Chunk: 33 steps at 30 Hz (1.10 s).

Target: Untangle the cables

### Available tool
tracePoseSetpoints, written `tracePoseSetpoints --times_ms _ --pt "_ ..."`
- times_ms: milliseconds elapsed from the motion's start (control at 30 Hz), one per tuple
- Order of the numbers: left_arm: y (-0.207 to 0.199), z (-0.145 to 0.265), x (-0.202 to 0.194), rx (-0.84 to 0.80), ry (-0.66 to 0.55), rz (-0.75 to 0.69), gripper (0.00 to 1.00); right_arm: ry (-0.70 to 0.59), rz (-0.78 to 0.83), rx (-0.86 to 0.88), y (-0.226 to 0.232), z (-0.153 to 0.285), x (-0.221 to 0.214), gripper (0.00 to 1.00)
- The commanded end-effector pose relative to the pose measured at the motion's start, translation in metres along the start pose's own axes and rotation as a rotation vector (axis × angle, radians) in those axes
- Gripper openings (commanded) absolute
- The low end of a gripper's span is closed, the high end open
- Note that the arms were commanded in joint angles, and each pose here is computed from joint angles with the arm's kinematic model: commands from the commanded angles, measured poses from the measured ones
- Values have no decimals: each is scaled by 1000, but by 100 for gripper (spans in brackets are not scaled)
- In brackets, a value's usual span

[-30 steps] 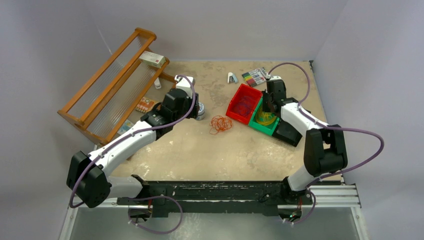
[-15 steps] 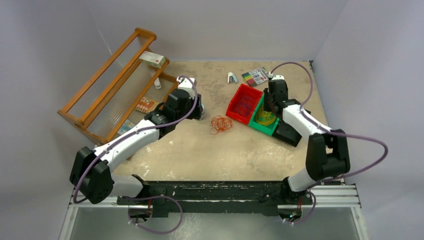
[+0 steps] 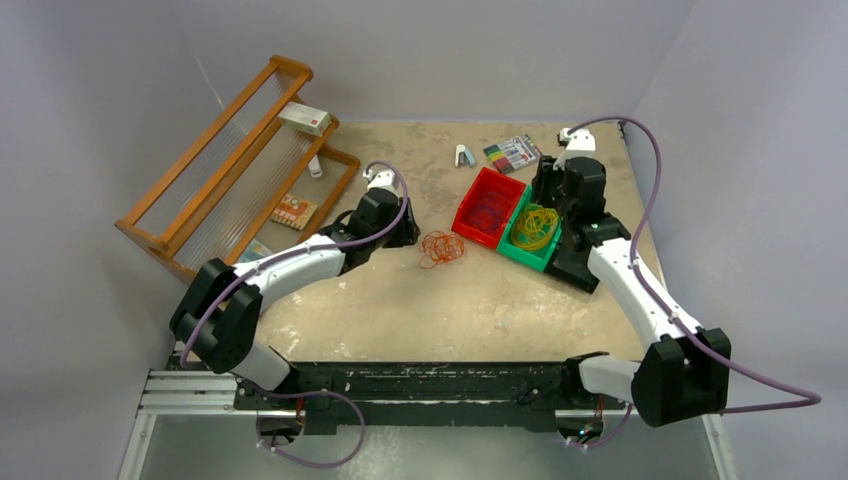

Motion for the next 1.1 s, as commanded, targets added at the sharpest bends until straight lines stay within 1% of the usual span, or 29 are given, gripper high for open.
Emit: tracePoseSetpoints --times_ms 0,200,467,700,800,900,1067 --pt "-19 -10 13 -6 -93 160 46 -21 -26 -5 -1 -1 2 47" --pt "-21 -27 0 25 -81 222 41 -18 -39 -4 0 1 0 47" --pt "-30 -39 -5 -3 -62 247 41 -22 -33 -12 -2 2 -3 47" --pt "-37 -44 -7 -24 -47 252 40 -13 -31 -7 0 -1 -7 47" --pt "-38 -48 -13 -33 -24 252 36 -7 -29 -9 -1 -1 -8 47" --pt "-40 -49 -17 -40 -5 251 35 -4 -30 -13 -1 0 -9 47" --pt "-32 -47 -21 -1 1 236 35 -3 -34 -9 0 1 -9 47"
Point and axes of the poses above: each gripper's point midway between its finger pads, its own z axis back along the fingers, its own y axis along the line the jaws close on, x = y × z, the point moved 2 cm from there along z, back along the fingers, and after that the axes turned 13 degrees about z, right-handed, at the moved point
